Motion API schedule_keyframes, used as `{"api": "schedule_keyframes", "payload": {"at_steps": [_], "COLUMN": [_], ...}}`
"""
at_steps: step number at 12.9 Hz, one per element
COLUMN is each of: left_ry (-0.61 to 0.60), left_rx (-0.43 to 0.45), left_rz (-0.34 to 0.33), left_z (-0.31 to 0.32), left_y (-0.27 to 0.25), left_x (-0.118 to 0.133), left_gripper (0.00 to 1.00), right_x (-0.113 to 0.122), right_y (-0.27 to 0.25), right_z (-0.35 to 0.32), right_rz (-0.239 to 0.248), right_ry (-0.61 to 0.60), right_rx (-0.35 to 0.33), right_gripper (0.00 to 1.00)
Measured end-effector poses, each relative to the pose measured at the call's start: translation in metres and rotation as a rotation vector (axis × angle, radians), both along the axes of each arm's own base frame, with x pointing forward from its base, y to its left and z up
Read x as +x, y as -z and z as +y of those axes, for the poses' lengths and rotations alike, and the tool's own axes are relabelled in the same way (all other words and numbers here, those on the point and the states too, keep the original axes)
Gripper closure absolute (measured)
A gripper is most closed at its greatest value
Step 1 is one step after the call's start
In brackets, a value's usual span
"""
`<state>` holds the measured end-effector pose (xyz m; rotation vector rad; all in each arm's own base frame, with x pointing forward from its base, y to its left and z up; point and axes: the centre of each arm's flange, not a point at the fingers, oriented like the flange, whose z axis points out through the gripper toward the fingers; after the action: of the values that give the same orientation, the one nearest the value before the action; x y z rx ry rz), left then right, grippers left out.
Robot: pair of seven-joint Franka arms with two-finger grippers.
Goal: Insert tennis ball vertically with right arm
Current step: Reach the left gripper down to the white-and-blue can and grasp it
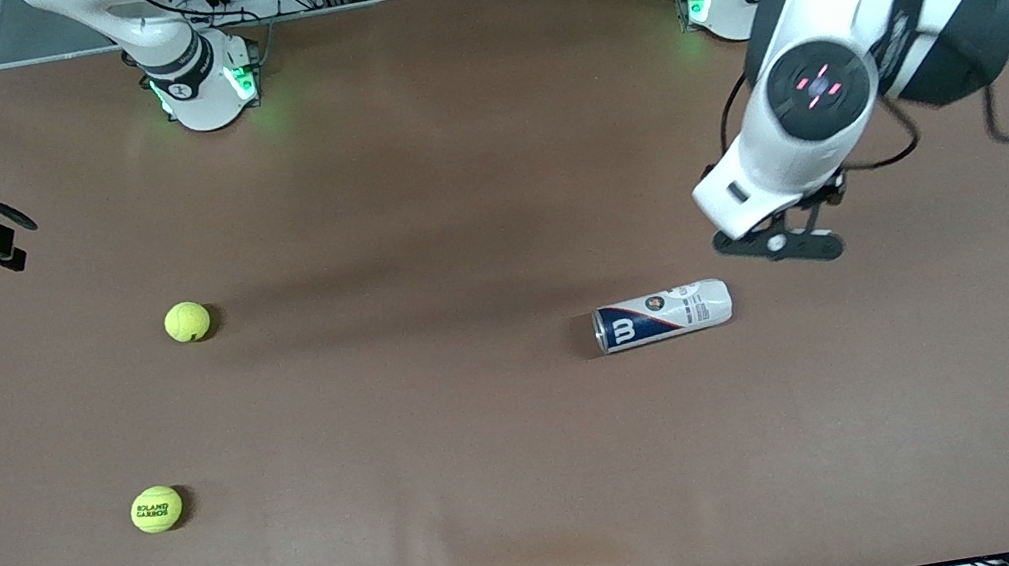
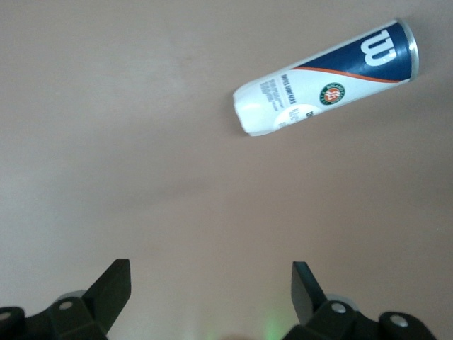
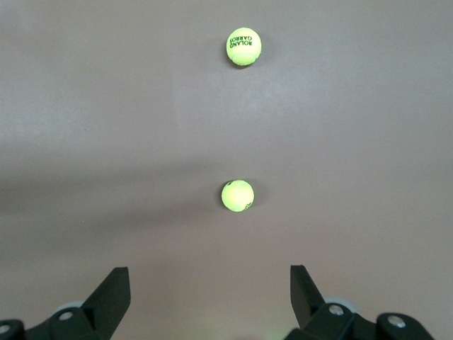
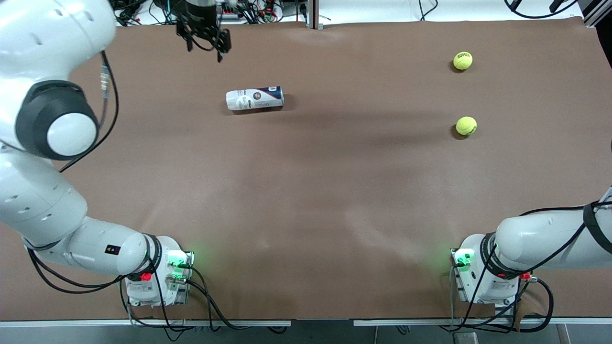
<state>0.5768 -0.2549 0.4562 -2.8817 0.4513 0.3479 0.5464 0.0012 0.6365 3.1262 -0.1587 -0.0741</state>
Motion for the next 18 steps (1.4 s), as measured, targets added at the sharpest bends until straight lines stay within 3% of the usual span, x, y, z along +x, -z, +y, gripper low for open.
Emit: {"api": "schedule_keyframes", "payload": {"at_steps": [5,11,13,18], "left_ry": [0.2,0.693,0.812,0.884], "left_rx": [-0.031,-0.145,-0.135,-0.094], "left_rz": [0.108,0.203,0.227,0.268], "left_z": [-0.034,-0.048,-0.047,-0.063], "left_y": [0.077,0.151,0.175,0.224], "left_x": [0.005,0.022,0.027,0.019], "left_gripper": [0.0,0.0,0.0,0.0], "right_x": [0.001,0.001,0.001,0.003], "right_y": [0.007,0.013,0.014,0.022], "right_z": [-0.005,-0.005,-0.005,-0.006], "right_rz": [0.016,0.037,0.038,0.054], "right_ry": [0.01,0.011,0.012,0.012], "right_rx": [0.0,0.0,0.0,0.001], "right_gripper": [0.0,0.0,0.0,0.0]}}
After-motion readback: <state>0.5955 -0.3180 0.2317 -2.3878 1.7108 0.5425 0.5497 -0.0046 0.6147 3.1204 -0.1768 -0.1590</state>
